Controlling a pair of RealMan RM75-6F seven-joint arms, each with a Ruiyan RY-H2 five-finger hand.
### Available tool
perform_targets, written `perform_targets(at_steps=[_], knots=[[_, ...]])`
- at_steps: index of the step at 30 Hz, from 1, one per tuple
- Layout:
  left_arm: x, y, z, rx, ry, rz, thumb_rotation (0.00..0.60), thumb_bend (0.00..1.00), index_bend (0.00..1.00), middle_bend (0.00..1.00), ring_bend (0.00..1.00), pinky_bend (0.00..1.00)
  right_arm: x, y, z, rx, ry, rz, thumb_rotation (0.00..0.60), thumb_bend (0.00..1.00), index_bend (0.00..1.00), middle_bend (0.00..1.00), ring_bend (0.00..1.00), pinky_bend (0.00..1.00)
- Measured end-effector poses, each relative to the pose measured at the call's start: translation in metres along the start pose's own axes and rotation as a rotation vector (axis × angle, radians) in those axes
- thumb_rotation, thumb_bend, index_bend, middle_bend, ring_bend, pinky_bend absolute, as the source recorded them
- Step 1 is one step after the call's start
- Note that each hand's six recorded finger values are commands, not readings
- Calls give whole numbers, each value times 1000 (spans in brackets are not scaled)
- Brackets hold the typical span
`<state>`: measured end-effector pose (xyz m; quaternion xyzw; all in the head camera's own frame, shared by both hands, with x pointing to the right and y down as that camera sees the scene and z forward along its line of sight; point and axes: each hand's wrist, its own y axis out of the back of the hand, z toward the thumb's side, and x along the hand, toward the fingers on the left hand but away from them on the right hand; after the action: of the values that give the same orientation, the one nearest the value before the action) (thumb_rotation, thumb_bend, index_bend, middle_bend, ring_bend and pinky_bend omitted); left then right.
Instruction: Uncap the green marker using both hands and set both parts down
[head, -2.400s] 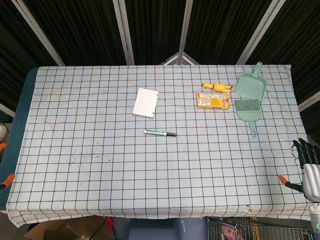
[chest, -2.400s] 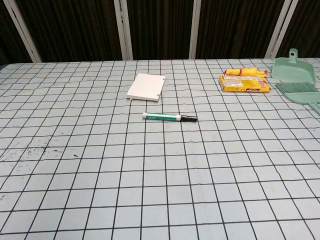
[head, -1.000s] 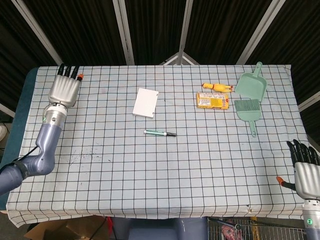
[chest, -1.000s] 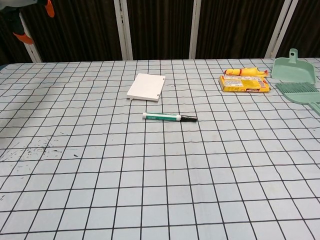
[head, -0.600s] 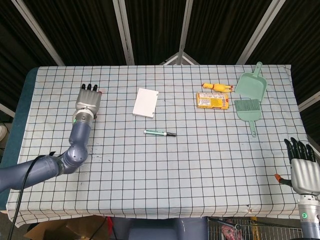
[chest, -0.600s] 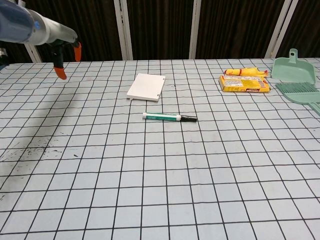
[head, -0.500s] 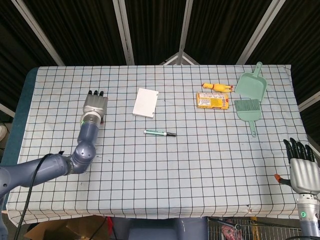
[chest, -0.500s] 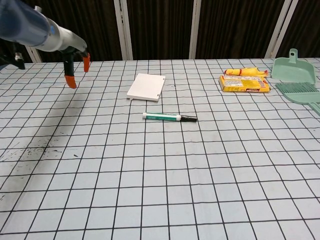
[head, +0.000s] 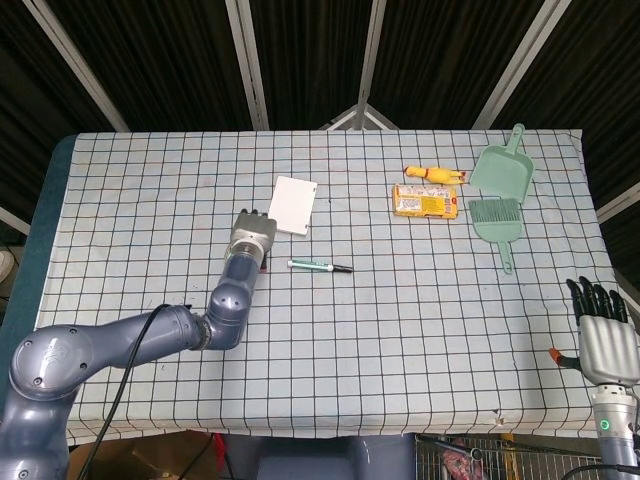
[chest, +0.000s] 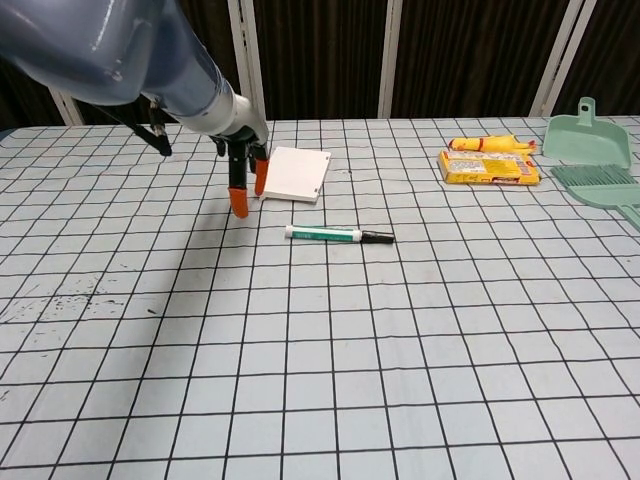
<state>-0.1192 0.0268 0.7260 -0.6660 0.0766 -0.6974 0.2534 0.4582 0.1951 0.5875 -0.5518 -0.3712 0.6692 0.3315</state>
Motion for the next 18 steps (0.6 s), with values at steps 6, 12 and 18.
perform_targets(at_steps=[6, 12, 18], knots=[[3, -11, 14, 30, -42, 38, 600, 313, 346, 67, 0, 0, 0, -2, 4, -6, 13, 7, 600, 49, 0, 0, 0, 0], [4, -15, 29, 54, -98, 94, 600, 356, 379, 82, 0, 0, -1, -2, 3, -16, 13, 10, 600, 48, 0, 0, 0, 0], [1, -19, 45, 70, -151, 157, 600, 378, 392, 86, 0, 0, -1, -2, 2, -26, 13, 14, 600, 49, 0, 0, 0, 0]])
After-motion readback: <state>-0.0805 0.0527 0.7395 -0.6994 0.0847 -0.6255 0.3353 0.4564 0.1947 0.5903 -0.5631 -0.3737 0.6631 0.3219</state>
